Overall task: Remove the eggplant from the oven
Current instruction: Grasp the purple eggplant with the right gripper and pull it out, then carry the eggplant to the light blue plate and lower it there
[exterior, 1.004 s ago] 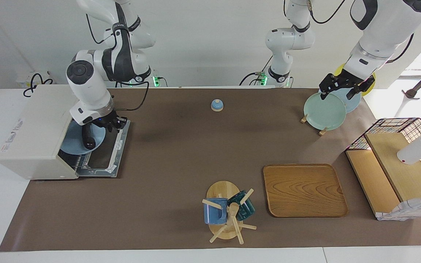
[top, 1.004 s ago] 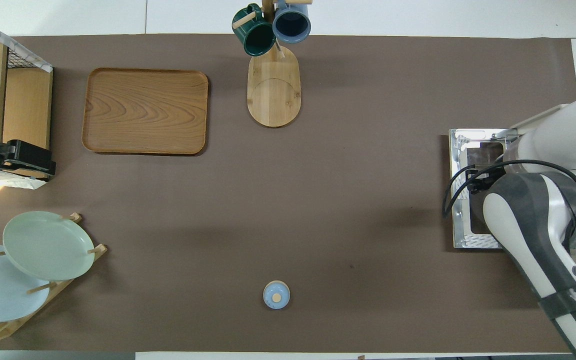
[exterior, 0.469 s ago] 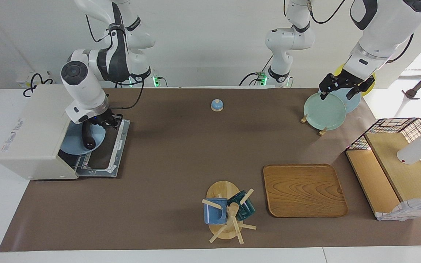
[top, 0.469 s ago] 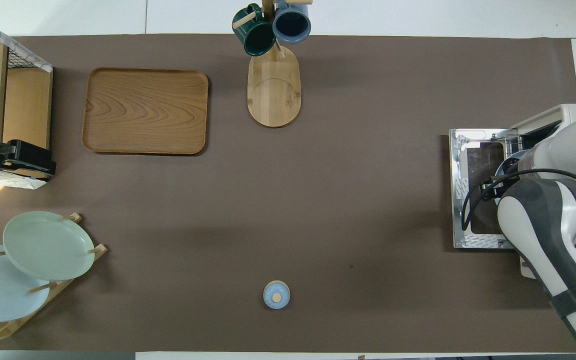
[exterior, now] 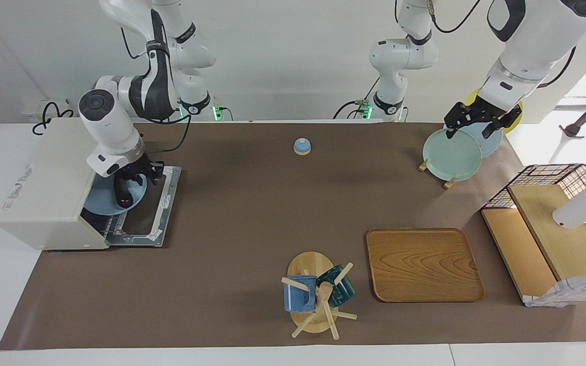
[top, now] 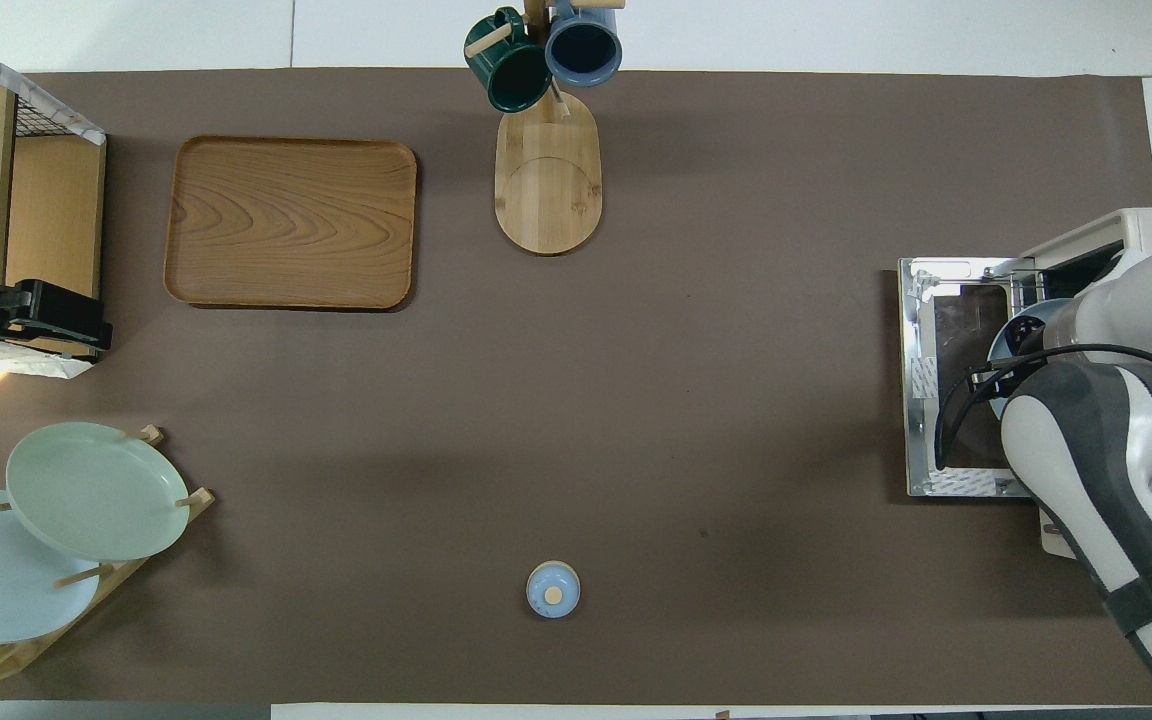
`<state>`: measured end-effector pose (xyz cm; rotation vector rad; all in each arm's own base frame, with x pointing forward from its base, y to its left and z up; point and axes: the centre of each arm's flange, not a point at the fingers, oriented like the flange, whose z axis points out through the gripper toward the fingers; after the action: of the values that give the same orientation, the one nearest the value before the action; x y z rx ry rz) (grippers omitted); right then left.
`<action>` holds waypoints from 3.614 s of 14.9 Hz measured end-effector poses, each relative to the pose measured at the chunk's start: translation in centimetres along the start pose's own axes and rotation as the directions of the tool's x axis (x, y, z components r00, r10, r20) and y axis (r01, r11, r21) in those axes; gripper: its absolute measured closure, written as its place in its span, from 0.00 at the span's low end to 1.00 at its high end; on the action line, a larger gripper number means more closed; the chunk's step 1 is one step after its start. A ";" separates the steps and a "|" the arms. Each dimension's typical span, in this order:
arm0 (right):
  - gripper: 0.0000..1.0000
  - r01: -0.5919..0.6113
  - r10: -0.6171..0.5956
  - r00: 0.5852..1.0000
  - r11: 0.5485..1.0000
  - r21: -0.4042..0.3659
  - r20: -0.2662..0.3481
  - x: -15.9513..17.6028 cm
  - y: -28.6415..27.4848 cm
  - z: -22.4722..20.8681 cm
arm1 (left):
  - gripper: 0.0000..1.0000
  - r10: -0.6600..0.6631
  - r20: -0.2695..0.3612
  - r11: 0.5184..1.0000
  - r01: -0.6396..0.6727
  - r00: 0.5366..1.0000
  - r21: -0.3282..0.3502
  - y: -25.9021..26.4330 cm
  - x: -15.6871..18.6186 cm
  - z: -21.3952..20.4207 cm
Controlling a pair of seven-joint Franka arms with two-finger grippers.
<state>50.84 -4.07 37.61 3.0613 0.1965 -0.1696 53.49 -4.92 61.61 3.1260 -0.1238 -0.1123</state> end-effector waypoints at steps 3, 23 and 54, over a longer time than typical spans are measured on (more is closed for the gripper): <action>0.63 0.027 -0.027 1.000 1.000 0.001 -0.007 -0.4 0.7 0.2 | 0.00 0.000 0.000 1.000 0.000 1.000 0.000 0.0 0.0 0.0; 0.97 0.080 -0.082 0.994 0.996 -0.035 -0.065 1.0 -4.6 -3.2 | 0.19 -0.001 0.002 1.000 0.001 1.000 0.000 0.0 0.0 0.1; 0.87 -0.125 0.118 0.983 0.991 -0.042 -0.144 10.5 -41.4 -10.0 | 0.00 0.051 -0.018 0.999 -0.051 0.999 0.001 -0.1 0.4 0.1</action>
<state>56.82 38.91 43.80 3.0235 0.0201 0.0585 53.85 -4.81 61.52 3.1202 -0.2036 -0.0830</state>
